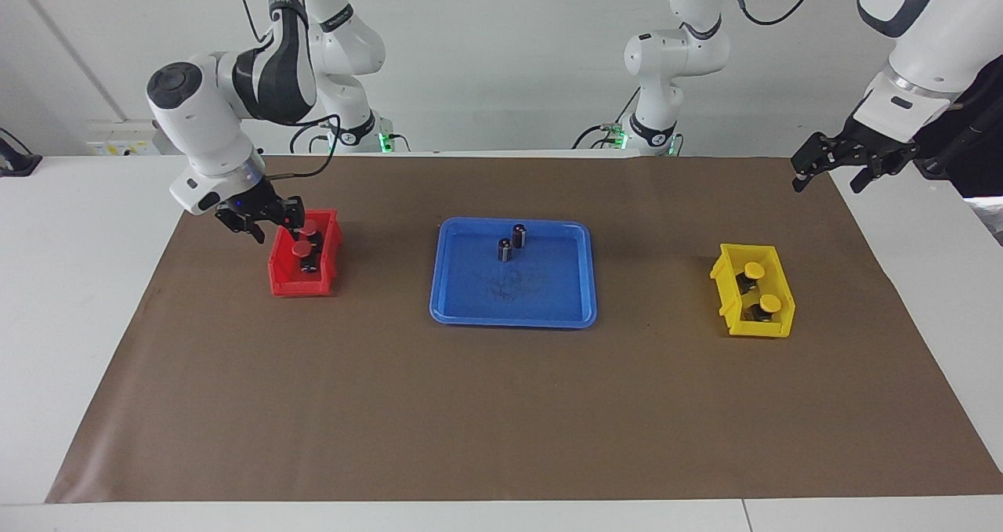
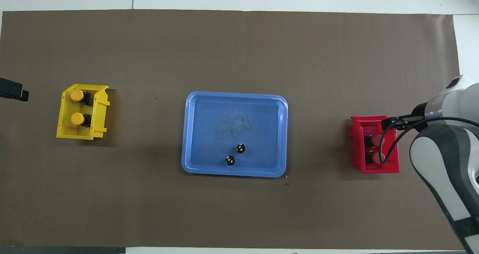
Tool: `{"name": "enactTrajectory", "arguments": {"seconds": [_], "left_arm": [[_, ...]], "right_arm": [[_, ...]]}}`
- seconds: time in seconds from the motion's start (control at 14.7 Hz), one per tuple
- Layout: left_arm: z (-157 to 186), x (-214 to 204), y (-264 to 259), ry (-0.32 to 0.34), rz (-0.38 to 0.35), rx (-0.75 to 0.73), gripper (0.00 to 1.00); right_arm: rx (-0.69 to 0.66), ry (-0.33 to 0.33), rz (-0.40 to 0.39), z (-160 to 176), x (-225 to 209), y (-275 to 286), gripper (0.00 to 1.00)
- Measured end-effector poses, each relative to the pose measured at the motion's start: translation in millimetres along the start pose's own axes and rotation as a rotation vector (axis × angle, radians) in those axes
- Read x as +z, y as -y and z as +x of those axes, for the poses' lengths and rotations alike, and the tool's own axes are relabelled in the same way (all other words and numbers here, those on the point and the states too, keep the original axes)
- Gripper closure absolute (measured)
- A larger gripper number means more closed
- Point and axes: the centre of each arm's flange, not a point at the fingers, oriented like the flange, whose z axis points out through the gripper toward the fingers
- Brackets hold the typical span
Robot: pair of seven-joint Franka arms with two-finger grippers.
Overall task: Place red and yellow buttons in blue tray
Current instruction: 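Reach the right gripper into the red bin and grasp a red button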
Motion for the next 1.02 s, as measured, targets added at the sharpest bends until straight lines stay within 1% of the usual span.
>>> {"name": "enactTrajectory", "arguments": {"seconds": [0.07, 0.2, 0.27, 0.68, 1.02], "left_arm": [[0.0, 0.0, 0.0, 0.000, 0.000, 0.000, 0.00], [0.0, 0.0, 0.0, 0.000, 0.000, 0.000, 0.00], [0.0, 0.1, 0.0, 0.000, 0.000, 0.000, 0.00], [0.0, 0.1, 0.0, 0.000, 0.000, 0.000, 0.00], [0.0, 0.2, 0.0, 0.001, 0.000, 0.000, 0.00]], "right_arm": [[0.000, 0.004, 0.000, -0.3, 8.7, -0.2, 0.38], [0.001, 0.011, 0.001, -1.9, 18.0, -0.3, 0.39], [0.001, 0.014, 0.001, -3.0, 20.2, -0.2, 0.41], [-0.001, 0.014, 0.001, -10.1, 38.2, 1.5, 0.41], [-0.001, 0.018, 0.001, -17.0, 52.3, 2.2, 0.44]]}}
